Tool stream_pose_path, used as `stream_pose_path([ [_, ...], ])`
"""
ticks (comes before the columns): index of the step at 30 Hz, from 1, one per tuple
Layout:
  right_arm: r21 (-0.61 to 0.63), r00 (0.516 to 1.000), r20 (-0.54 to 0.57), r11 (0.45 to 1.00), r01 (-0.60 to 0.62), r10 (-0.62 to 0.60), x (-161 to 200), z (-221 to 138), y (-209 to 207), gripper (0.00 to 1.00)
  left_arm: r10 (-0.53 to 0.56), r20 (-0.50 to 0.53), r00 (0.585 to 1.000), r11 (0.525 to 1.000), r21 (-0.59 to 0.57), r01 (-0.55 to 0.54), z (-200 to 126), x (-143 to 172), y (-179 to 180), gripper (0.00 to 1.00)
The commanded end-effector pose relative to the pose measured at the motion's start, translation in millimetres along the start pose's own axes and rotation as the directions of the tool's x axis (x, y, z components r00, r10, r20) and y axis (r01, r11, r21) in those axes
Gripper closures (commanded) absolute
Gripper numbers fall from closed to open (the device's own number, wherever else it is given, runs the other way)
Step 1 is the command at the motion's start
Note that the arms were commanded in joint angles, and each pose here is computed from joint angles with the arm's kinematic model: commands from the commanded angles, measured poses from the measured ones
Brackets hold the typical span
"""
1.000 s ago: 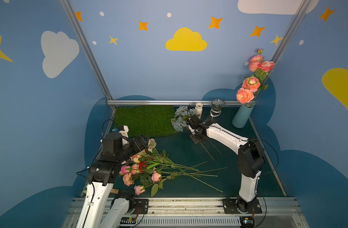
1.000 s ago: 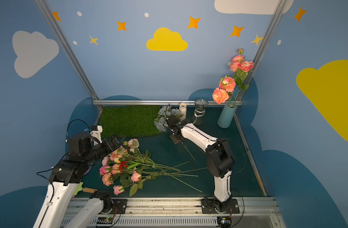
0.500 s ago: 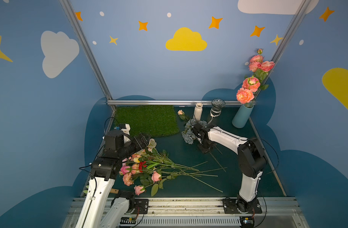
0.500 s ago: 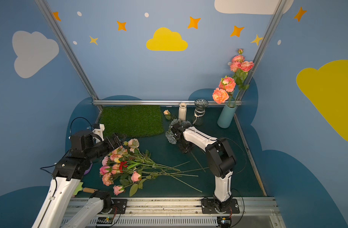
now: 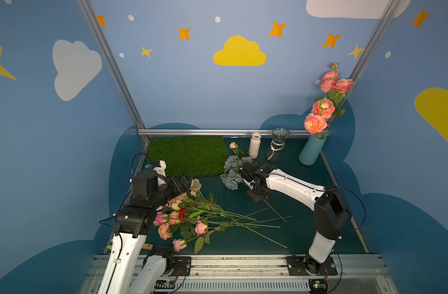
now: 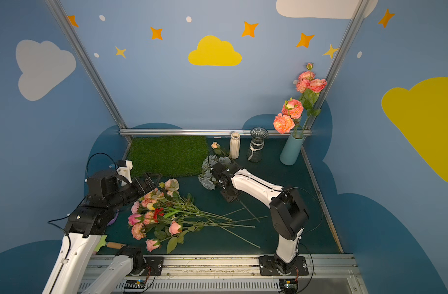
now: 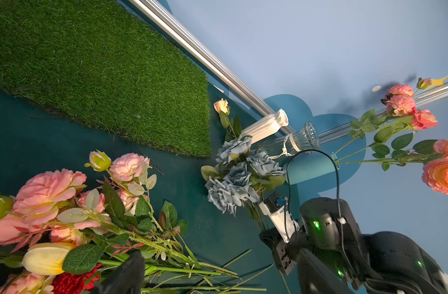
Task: Place the pink flowers into the vase
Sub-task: Place the flower at the center of the board.
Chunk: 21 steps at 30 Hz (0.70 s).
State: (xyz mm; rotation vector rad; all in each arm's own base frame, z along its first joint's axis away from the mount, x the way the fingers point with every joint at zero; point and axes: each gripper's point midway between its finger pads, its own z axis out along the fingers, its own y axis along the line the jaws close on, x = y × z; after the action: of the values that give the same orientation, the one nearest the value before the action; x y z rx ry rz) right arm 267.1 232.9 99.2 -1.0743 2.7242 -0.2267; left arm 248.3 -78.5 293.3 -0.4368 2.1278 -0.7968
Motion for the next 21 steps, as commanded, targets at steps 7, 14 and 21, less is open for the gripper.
stream_pose_path([
  [7, -0.142, 0.993, 0.066, 0.985, 0.103, -0.094, -24, -8, 24, 1.0, 0.017, 0.046, 0.999, 1.0, -0.019, -0.016, -8, -10, -2, 0.07],
  [14, -0.163, 0.983, -0.01, 0.97, 0.18, -0.184, -28, 14, 28, 1.0, 0.018, 0.048, 0.999, 0.999, -0.033, -0.017, -6, -11, 1, 0.07],
  [21, 0.008, 0.989, -0.053, 0.99, 0.141, -0.14, -29, 21, -8, 0.8, 0.022, 0.049, 0.999, 0.998, -0.056, -0.019, -4, -13, 5, 0.04],
])
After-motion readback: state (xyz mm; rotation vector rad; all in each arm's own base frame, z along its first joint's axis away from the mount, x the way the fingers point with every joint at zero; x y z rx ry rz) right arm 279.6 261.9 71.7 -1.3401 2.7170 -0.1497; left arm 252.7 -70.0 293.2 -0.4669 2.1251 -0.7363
